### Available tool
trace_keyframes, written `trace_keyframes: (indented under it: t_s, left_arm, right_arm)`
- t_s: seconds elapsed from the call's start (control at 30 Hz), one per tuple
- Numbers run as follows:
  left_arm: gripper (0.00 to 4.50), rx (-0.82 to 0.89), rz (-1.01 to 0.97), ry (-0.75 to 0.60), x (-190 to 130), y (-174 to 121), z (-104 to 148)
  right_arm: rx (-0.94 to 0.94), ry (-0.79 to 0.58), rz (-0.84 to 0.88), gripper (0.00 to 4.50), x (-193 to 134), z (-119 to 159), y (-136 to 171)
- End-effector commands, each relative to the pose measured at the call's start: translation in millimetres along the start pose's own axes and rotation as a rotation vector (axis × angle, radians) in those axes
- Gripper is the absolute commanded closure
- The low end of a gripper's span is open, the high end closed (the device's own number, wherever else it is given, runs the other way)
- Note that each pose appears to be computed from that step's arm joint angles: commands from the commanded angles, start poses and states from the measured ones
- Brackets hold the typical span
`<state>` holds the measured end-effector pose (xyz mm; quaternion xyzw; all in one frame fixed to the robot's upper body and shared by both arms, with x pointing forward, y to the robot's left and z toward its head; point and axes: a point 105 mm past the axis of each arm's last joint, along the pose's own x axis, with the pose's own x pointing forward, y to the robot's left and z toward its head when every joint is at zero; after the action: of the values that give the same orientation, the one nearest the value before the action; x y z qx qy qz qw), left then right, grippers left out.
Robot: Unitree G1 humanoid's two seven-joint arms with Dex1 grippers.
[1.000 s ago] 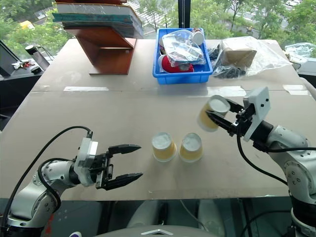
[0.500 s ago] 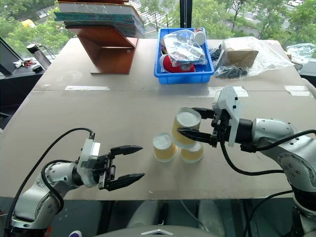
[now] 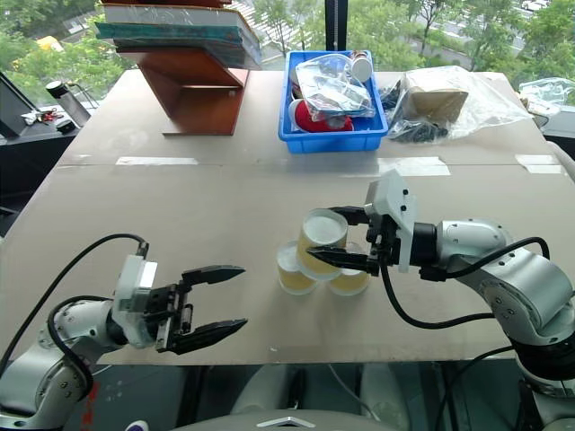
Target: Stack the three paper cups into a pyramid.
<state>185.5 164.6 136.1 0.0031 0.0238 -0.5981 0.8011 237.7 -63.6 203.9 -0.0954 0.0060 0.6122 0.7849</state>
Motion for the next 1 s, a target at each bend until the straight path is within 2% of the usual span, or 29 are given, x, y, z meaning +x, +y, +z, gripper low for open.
trace_keyframes:
  t_s: [0.03,0.37,0.4,0.43,0.53,0.77,1.0]
  left_arm:
    - [0.00,0.028,-0.023,-0.021,-8.8,-9.2,13.6]
    - [0.00,0.084,0.030,-0.084,-15.0,-10.1,28.4]
    - [0.00,0.087,0.033,-0.089,-15.1,-10.5,29.9]
    - [0.00,0.090,0.036,-0.095,-14.7,-10.5,31.2]
    - [0.00,0.094,0.046,-0.102,-16.1,-9.1,32.1]
    - [0.00,0.067,0.082,-0.103,-25.6,-4.2,26.3]
    - [0.00,-0.005,0.121,-0.105,-36.1,-2.7,17.3]
  right_arm:
    - [-0.060,-0.024,0.021,2.15,2.9,9.6,1.6]
    - [-0.068,0.006,0.030,2.15,2.7,9.2,-6.7]
    - [-0.069,0.010,0.035,1.50,2.2,9.4,-6.9]
    - [-0.069,0.011,0.036,1.28,1.4,9.7,-8.1]
    - [-0.070,0.008,0.045,0.09,-1.4,12.7,-10.8]
    - [-0.089,-0.025,0.069,0.09,-9.9,26.4,-10.0]
    - [-0.137,-0.116,-0.019,0.09,-47.6,57.2,-12.4]
